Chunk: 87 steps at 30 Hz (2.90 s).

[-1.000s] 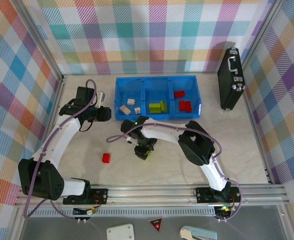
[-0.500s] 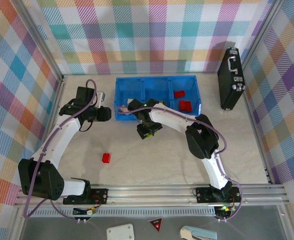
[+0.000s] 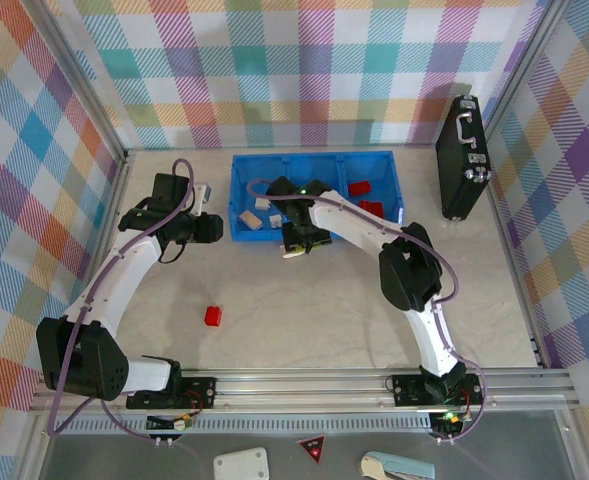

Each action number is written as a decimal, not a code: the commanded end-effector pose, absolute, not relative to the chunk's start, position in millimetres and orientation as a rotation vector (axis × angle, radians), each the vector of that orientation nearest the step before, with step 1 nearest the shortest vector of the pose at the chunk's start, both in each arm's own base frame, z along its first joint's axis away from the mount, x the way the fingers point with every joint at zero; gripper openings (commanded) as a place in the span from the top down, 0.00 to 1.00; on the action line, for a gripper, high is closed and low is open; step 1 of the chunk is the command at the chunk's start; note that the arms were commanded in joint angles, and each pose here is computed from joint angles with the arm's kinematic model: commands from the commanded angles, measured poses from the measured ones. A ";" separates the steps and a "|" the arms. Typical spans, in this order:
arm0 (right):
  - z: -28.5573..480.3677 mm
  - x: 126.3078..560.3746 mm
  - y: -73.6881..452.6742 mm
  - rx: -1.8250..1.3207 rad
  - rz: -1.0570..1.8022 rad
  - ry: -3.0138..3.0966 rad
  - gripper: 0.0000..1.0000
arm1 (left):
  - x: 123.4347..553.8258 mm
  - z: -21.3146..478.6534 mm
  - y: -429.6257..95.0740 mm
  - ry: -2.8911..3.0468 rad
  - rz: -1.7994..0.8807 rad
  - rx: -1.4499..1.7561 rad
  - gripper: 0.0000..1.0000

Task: Sort the legos into containers by color
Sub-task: Place the lego in the container, then pick up the lego from the bottom-left of the table.

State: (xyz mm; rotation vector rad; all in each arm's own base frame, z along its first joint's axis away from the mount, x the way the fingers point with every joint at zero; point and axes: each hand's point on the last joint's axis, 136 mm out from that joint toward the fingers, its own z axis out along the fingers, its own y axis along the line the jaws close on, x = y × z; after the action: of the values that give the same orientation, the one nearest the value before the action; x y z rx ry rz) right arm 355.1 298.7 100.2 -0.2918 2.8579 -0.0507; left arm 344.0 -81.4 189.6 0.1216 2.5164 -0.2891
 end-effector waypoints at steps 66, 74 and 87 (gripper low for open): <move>92.8 544.5 315.2 -0.185 0.158 2.515 0.22 | 344.2 173.8 -76.2 2.577 -0.277 0.124 0.54; 126.2 526.4 316.4 -0.239 0.193 2.524 0.23 | 343.6 176.1 -76.2 2.571 -0.279 0.123 0.54; 144.7 479.5 317.6 -0.298 0.182 2.597 0.24 | 341.7 183.1 -77.5 2.549 -0.293 0.124 0.54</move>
State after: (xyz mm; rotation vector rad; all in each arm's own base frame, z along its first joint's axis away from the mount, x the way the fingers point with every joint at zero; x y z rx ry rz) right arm 503.5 312.0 129.7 -0.2527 2.5720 0.1681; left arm 346.4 -81.9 174.8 0.1273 2.5616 -0.2836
